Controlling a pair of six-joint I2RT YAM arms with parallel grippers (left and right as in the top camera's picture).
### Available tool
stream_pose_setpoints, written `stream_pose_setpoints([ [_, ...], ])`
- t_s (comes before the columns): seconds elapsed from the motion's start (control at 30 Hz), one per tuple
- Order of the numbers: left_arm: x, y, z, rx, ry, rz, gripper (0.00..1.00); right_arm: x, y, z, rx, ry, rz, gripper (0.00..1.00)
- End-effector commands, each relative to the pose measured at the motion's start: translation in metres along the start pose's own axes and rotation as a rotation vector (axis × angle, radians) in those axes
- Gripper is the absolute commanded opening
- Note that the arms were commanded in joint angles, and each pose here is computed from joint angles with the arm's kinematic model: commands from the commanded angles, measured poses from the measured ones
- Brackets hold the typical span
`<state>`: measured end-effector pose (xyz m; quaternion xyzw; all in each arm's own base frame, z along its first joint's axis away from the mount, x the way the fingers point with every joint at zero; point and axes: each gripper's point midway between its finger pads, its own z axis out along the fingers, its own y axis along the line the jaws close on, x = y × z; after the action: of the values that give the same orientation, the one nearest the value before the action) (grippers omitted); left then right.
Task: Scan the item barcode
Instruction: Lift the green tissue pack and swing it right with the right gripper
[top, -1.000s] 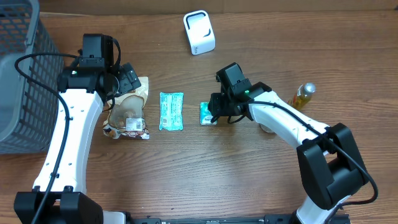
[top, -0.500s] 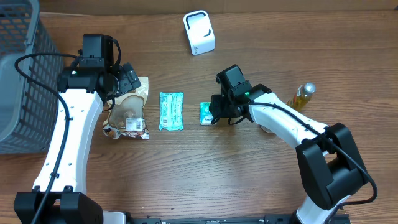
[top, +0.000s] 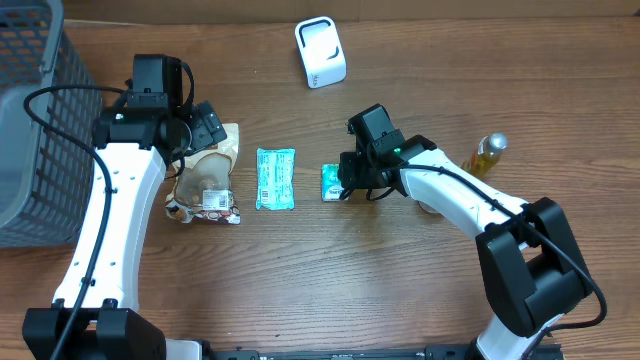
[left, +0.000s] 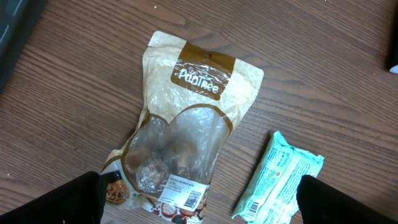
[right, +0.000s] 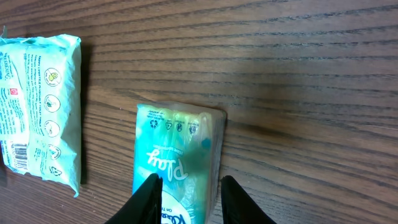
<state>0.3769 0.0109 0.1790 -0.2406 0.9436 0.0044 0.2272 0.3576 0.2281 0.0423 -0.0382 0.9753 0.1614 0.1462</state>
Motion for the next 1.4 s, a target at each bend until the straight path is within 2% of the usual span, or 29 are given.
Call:
stream_pose_setpoints([
  [0.0,-0.003,0.000,-0.001,0.003,-0.006,0.003,1.00,0.006,0.000,0.007,-0.005,0.020,-0.006,0.27],
  [0.27,-0.003,0.000,-0.001,0.003,-0.006,0.003,1.00,0.028,-0.009,0.041,-0.003,0.125,0.024,0.24],
  [0.37,-0.003,0.000,-0.001,0.003,-0.006,0.003,1.00,0.029,-0.006,0.046,-0.040,0.140,0.035,0.19],
  [0.5,-0.003,0.000,-0.001,0.003,-0.006,0.003,0.99,0.028,-0.007,0.045,-0.056,0.143,0.045,0.04],
  [0.6,-0.003,0.000,-0.001,0.003,-0.006,0.003,0.99,0.023,0.000,0.036,-0.120,0.154,0.062,0.04],
  [0.7,-0.003,0.000,-0.001,0.003,-0.006,0.003,1.00,0.011,0.018,0.011,-0.281,0.155,0.050,0.04],
  [0.83,-0.003,0.000,-0.001,0.003,-0.006,0.003,0.99,-0.003,0.056,-0.054,-0.694,0.146,-0.035,0.04],
  [1.03,-0.003,0.000,-0.001,0.003,-0.006,0.003,1.00,-0.008,0.077,-0.148,-1.228,0.141,-0.137,0.04],
  [1.1,-0.003,0.000,-0.001,0.003,-0.006,0.003,1.00,-0.006,0.079,-0.163,-1.318,0.140,-0.164,0.04],
  [1.37,-0.003,0.000,-0.001,0.003,-0.006,0.003,1.00,0.000,0.086,-0.195,-1.328,0.126,-0.185,0.04],
])
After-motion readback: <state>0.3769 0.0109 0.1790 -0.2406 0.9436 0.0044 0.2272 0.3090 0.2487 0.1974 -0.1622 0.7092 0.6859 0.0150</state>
